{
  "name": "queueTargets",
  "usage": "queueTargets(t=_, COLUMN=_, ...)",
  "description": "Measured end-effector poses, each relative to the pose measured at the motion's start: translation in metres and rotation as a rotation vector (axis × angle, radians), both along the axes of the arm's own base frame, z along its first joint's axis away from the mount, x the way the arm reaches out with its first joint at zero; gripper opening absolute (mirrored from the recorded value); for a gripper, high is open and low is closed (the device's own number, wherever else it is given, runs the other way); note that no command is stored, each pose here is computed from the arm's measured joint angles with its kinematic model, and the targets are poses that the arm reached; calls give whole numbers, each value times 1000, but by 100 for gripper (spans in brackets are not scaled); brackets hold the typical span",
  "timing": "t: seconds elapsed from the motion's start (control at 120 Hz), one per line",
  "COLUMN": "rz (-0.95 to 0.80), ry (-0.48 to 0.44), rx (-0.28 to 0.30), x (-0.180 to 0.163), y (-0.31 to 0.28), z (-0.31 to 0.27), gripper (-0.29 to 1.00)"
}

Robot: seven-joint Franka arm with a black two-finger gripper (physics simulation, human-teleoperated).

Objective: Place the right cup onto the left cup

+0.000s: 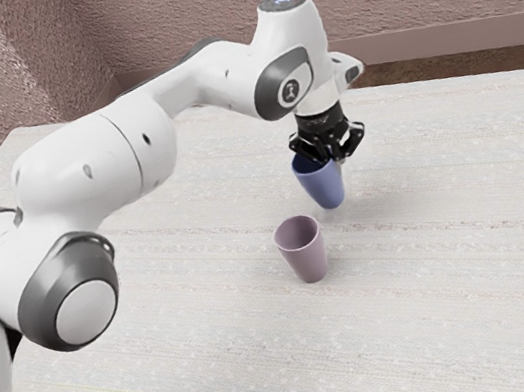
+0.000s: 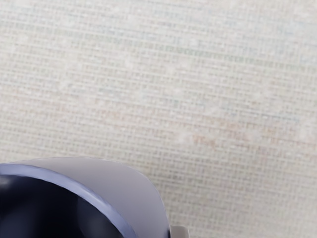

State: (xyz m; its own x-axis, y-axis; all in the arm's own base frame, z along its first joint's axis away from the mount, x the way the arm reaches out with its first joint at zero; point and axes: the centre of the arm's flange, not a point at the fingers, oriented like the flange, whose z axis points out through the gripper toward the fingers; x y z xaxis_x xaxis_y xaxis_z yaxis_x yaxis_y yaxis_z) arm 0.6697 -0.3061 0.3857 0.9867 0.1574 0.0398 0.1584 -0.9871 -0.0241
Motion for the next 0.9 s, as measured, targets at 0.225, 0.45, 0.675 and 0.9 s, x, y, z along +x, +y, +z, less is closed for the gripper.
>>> queueTargets(t=0.225, rz=-4, ry=-43, rx=-15, x=-44, y=19, z=80, gripper=-8)
queueTargets(t=0.45, rz=-47, ry=2, rx=-6, x=-89, y=5, z=86, gripper=-8)
queueTargets(t=0.675, rz=-32, ry=52, rx=13, x=-103, y=13, z=70, gripper=-8)
queueTargets(t=0.9, rz=-10, ry=72, rx=12, x=-104, y=19, z=62, gripper=-8)
